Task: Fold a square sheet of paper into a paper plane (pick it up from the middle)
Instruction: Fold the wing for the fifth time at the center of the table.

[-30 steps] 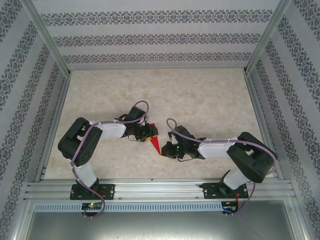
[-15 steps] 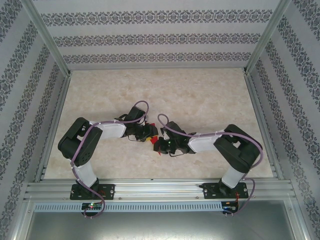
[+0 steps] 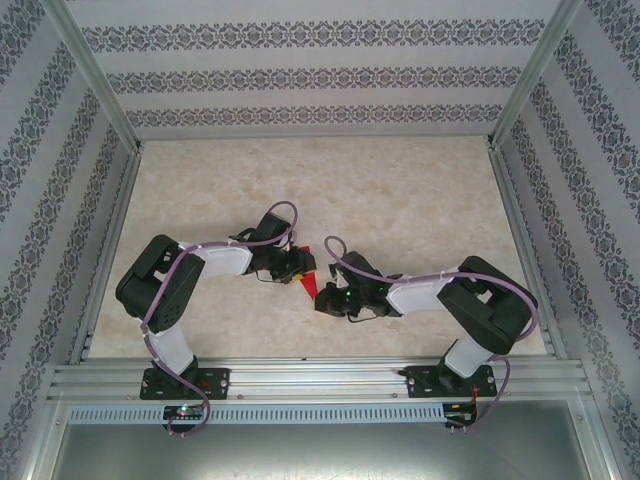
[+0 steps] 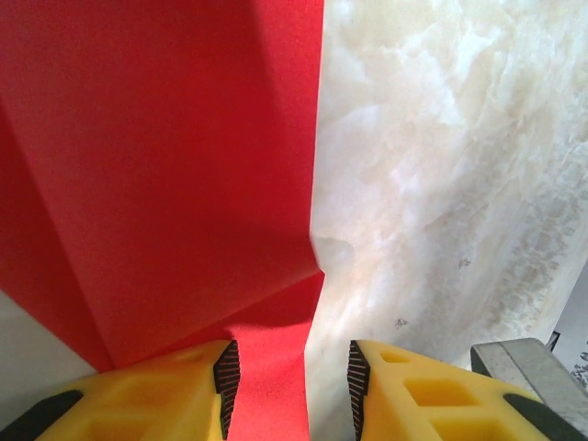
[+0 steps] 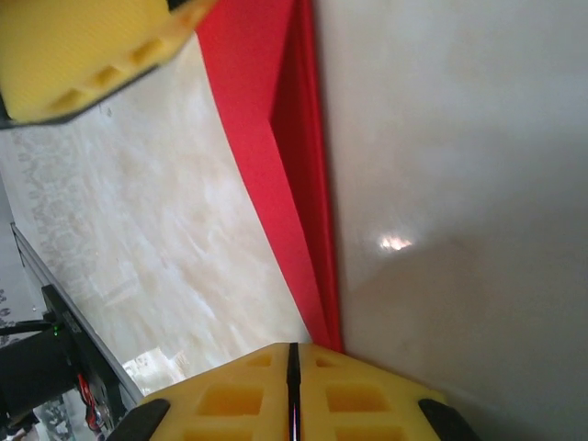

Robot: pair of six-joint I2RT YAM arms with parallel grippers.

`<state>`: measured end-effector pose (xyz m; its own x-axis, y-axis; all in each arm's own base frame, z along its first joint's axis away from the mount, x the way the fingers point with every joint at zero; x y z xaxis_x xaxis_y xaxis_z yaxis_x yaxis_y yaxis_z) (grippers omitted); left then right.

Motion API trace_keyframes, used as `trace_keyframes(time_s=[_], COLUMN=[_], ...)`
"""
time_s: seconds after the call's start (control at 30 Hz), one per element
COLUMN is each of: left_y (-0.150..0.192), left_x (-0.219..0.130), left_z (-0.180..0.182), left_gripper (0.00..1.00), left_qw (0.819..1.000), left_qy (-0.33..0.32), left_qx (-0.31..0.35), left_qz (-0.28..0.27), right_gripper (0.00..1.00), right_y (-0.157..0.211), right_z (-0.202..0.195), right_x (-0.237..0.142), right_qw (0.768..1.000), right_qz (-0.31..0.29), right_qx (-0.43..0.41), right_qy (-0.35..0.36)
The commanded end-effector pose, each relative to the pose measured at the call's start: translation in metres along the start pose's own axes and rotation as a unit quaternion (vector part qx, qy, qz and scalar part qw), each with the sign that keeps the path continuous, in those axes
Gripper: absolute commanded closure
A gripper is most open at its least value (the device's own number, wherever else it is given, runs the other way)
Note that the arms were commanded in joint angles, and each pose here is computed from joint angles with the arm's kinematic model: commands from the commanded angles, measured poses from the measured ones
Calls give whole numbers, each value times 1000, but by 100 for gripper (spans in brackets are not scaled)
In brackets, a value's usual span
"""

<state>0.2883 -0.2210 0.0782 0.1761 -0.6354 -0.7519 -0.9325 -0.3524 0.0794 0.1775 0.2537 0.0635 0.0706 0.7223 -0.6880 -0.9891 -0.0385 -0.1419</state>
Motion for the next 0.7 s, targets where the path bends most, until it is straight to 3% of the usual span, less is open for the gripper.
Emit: trace_keyframes(time_s=[0.0,0.33,0.67], left_y=[4,3,3], left_x=[10,9,10], left_z=[40,35,34], left_gripper=[59,58,58], left_qw=[995,996,996], left_qy=[-94,-86,-82], left_qx=[-30,-24,-26], left_qz=[2,6,8], right_gripper=[89,90,91], right_y=[19,-20,-56], right_z=[-20,34,37], right_x=[-7,-36,-2], right_qw=[999,997,995], right_qz=[22,-59,-89], right_qx=[35,-44,-14], right_qy=[28,-27,-35])
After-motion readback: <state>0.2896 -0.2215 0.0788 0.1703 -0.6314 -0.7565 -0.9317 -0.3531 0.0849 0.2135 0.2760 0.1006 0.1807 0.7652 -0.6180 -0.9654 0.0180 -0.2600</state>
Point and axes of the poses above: each hand's point on the last joint's axis, 136 mm out from that joint toward the fingers, its own x axis out along the fingers, its own z axis along the line the jaws close on, y = z × x, the point moved 7 cm from there along -x, back along the fingers, and after that the axes turned 8 degrees about -x, right-handed, at the moved point
